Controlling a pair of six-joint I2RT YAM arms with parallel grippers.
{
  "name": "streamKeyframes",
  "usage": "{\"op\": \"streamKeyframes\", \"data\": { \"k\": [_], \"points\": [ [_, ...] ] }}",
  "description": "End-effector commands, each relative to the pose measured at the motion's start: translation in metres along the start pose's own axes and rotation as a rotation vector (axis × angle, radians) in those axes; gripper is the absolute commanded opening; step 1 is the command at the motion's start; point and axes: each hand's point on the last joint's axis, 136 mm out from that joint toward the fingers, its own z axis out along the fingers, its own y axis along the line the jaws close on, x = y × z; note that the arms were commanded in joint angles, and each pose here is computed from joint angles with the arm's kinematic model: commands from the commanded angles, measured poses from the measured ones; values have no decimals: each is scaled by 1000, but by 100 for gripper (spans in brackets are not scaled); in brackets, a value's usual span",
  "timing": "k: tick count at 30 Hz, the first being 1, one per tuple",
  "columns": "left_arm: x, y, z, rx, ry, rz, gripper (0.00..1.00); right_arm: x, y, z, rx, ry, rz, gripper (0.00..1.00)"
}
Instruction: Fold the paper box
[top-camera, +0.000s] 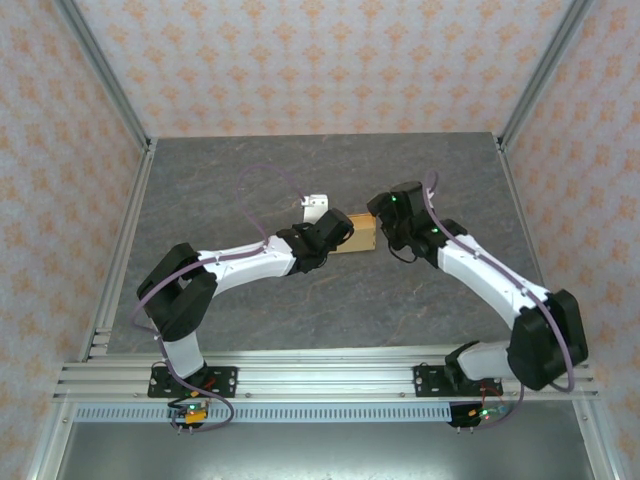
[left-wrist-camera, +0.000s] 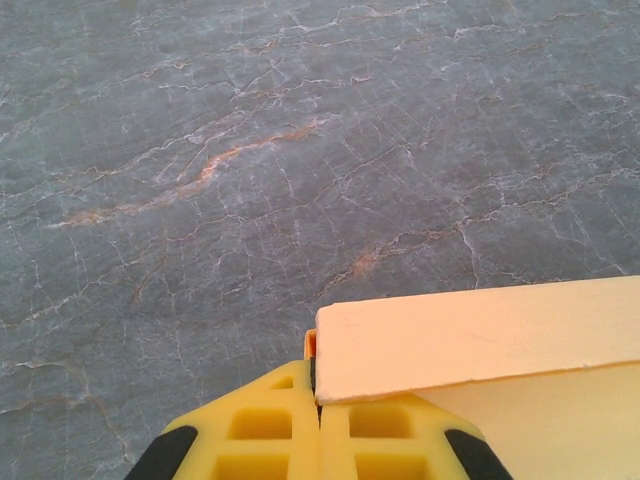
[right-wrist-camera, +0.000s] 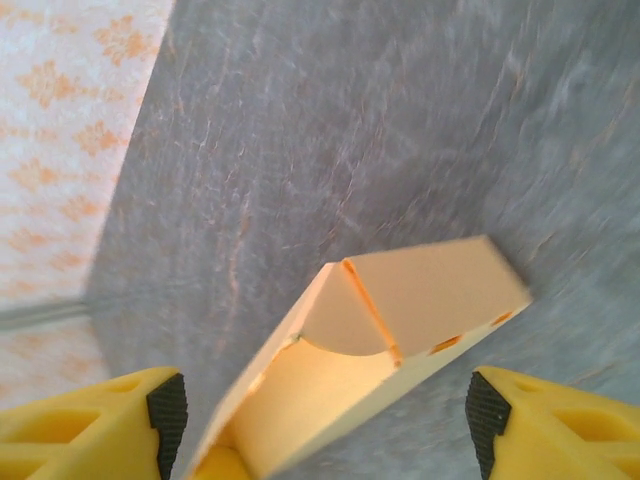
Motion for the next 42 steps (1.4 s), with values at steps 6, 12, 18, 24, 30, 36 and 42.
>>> {"op": "streamKeyframes", "data": {
  "k": [6, 12, 18, 24, 30, 36, 42],
  "points": [
    [39, 20, 10, -73, 94, 88, 0, 10, 6, 35, -64, 57, 379, 72],
    [34, 19, 3, -40, 68, 52, 1, 11, -48, 54, -11, -6, 436, 43],
    [10, 11, -25, 91, -4, -9, 17, 13, -95, 70, 64, -58, 462, 34],
    [-21, -6, -71, 329, -66, -96, 60, 16, -107, 78, 96, -58, 464, 34],
    [-35, 5, -76, 327, -68, -126, 77, 15, -107, 78, 99, -61, 457, 34],
    [-32, 22, -29, 260, 7, -182, 77, 20, -107, 80, 108, -38, 451, 34],
    [-10, 30, 17, 180, 76, -182, 71, 19, -106, 78, 111, -41, 429, 34]
  ]
}}
